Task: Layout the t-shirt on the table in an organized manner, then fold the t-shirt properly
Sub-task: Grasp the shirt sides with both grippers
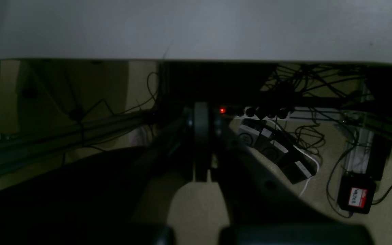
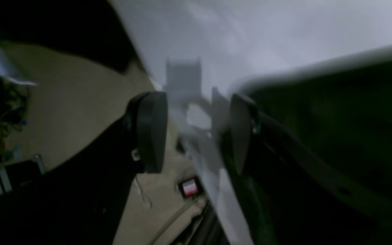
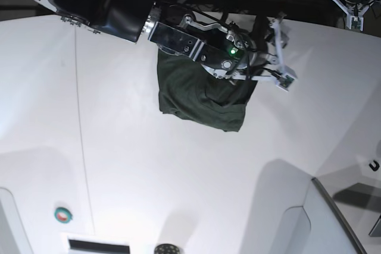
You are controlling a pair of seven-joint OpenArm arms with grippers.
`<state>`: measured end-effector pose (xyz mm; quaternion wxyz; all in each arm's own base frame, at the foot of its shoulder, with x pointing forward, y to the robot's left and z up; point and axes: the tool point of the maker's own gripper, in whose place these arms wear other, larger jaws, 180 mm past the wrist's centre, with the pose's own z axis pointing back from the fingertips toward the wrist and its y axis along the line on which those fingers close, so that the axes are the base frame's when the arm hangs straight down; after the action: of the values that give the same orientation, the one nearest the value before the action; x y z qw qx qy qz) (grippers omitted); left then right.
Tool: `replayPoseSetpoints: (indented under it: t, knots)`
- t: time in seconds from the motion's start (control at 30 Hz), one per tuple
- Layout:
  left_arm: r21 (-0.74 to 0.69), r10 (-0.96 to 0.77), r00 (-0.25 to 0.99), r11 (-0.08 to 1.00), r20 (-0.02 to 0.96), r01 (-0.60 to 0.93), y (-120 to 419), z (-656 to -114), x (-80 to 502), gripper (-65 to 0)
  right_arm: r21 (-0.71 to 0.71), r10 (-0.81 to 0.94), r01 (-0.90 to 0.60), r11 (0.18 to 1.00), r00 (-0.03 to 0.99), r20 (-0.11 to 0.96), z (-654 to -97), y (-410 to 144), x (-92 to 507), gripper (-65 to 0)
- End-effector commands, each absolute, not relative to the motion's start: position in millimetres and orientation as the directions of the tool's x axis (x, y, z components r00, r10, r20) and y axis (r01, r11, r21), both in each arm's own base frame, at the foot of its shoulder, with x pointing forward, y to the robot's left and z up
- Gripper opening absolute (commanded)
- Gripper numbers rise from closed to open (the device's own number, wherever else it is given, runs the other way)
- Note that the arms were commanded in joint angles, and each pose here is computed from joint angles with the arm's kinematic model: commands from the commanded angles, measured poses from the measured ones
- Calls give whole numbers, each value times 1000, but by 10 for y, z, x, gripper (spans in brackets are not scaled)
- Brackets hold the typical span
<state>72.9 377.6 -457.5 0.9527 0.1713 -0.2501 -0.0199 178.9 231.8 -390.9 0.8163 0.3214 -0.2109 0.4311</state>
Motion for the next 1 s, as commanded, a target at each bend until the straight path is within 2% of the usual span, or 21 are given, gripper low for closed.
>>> replayPoseSetpoints:
  t: [0.0, 0.03, 0.07, 0.2, 0.27, 0.3, 0.33, 0.4, 0.47, 0.53, 0.7, 0.87, 0.97]
  knots:
    - [364, -145, 856, 930, 497, -53, 3866, -4461, 826, -650, 304, 537, -858, 415, 500, 679, -3647, 2304, 2043, -378]
    - [364, -146, 853, 930, 500, -54, 3866, -4455, 844, -650, 292, 526, -851, 437, 505, 684, -3587, 2184, 2174, -396]
    - [362, -144, 853, 930, 502, -56, 3864, -4454, 846, -650, 290, 493, -821, 492, 537, 684, -3536, 2018, 2374, -414]
    - [357, -144, 853, 933, 502, -53, 3835, -4471, 848, -650, 344, 240, -559, 754, 722, 649, -3512, 1120, 3127, -441]
    - [349, -138, 847, 935, 513, -59, 3793, -4475, 862, -650, 367, 135, -445, 817, 766, 629, -3587, 717, 3299, -447]
    - [348, -143, 836, 936, 530, -61, 3751, -4439, 926, -650, 364, 98, -395, 843, 779, 619, -3645, 505, 3353, -476]
    - [345, -147, 820, 936, 553, -65, 3684, -4387, 1007, -650, 356, 74, -356, 864, 789, 610, -3704, 315, 3385, -533]
    - [333, -173, 787, 942, 592, -44, 3485, -4301, 1181, -650, 332, 79, -339, 881, 795, 601, -3784, 113, 3375, -650]
    - [318, -224, 746, 948, 628, 17, 3210, -4210, 1403, -650, 321, 125, -384, 865, 787, 604, -3825, 78, 3269, -632]
    - [278, -256, 701, 957, 665, 85, 2814, -4169, 1593, -650, 332, 156, -430, 840, 776, 611, -3830, 141, 3156, -642]
    - [148, -276, 604, 956, 748, 253, 1827, -4192, 2031, -650, 340, 162, -424, 839, 792, 588, -3930, 138, 3048, -644]
    - [75, -205, 567, 967, 798, 244, 1461, -4164, 2302, -650, 338, 164, -417, 844, 801, 576, -3983, 106, 3033, -644]
    - [49, -185, 595, 970, 782, 238, 1443, -4314, 2331, -650, 336, 162, -409, 848, 805, 571, -4021, 83, 3035, -644]
